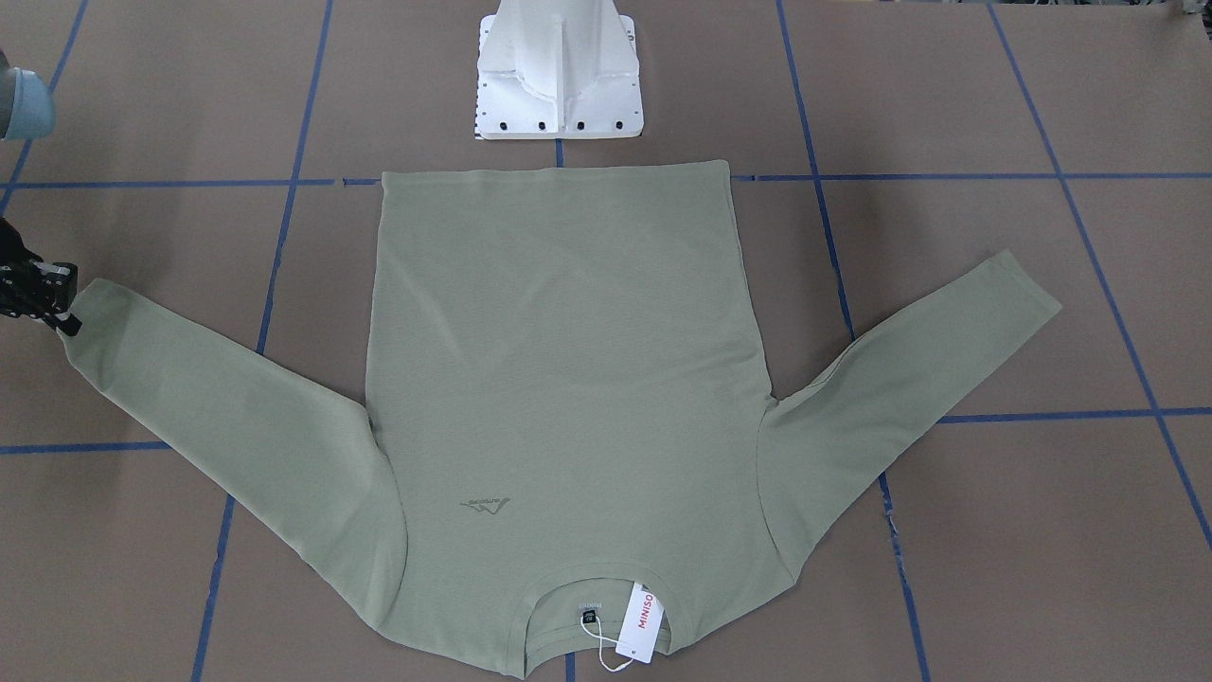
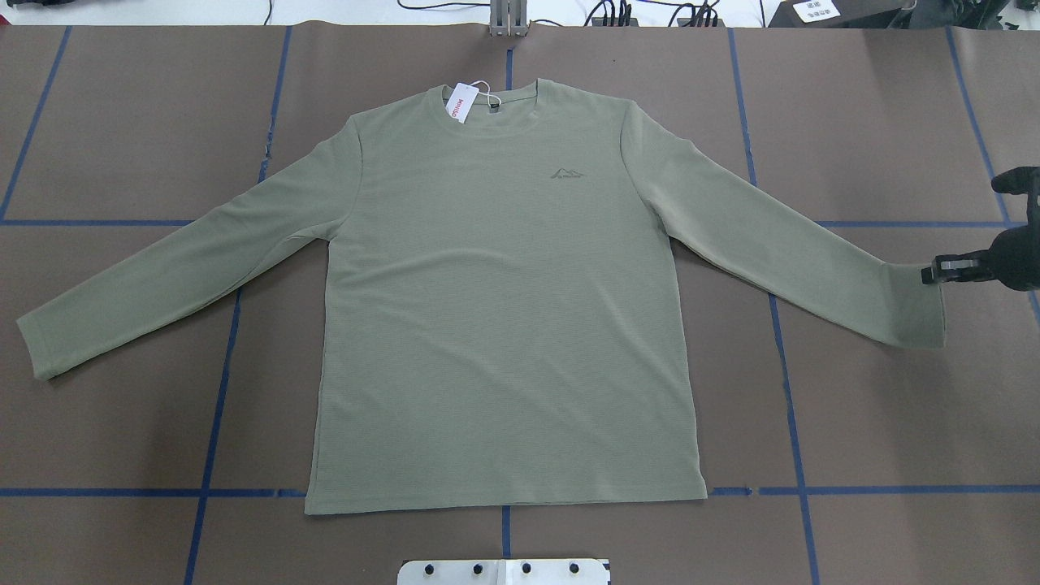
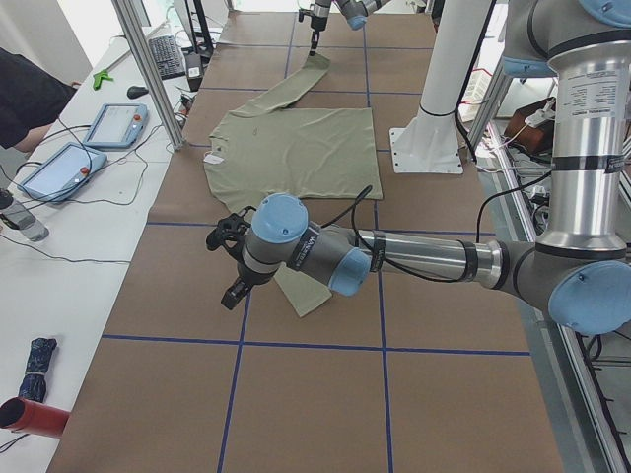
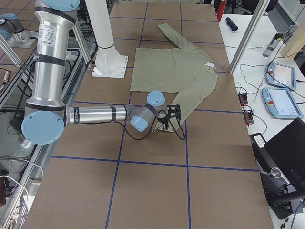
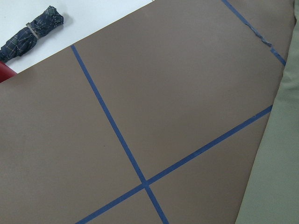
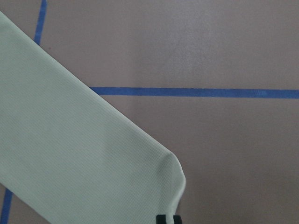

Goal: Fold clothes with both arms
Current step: 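Carry the grasped sleeve with the right gripper across the shirt body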

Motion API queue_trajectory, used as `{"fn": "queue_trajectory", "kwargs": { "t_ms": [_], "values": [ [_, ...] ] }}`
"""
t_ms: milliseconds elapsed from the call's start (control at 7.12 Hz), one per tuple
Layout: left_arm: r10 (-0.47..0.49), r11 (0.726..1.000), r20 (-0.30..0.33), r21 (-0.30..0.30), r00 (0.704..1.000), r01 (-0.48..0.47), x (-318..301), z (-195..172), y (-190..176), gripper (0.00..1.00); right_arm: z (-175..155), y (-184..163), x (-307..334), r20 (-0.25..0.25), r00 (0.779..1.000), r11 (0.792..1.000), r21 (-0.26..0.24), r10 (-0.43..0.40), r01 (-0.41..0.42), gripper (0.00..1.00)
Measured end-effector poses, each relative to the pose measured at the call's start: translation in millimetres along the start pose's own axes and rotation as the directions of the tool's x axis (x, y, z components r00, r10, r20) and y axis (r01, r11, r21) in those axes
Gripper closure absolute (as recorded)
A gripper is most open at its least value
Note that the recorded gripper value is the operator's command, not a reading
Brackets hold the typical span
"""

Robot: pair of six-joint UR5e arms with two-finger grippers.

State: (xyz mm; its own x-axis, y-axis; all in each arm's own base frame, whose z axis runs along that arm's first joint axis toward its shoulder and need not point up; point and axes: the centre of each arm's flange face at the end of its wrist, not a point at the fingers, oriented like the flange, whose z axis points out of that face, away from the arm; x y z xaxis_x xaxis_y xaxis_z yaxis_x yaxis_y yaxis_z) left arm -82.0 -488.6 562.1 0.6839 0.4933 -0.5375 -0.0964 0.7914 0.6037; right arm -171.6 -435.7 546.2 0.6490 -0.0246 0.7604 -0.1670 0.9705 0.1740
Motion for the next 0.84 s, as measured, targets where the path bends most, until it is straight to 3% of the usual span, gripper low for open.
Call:
{"fn": "queue_trajectory", "kwargs": {
  "t_ms": [281,562,843],
  "values": [
    [-0.002,1.000,0.000,-0.001,1.000,0.002,-1,1,1,0.00,-49,-29,-78,-0.023,1.000,1.000,0.007,0.014,-0.013,1.00],
    [-0.003,1.000,-0.001,-0.003,1.000,0.003,-1,1,1,0.00,-60,-63,-183,-0.028,0.999,0.999,0.042,0.035,-0.034,1.00],
    [-0.006,1.000,-0.001,-0.005,1.000,0.006,-2,2,3,0.00,-61,-86,-325,-0.111,0.987,0.991,0.081,0.112,-0.103,1.00]
  ]
}}
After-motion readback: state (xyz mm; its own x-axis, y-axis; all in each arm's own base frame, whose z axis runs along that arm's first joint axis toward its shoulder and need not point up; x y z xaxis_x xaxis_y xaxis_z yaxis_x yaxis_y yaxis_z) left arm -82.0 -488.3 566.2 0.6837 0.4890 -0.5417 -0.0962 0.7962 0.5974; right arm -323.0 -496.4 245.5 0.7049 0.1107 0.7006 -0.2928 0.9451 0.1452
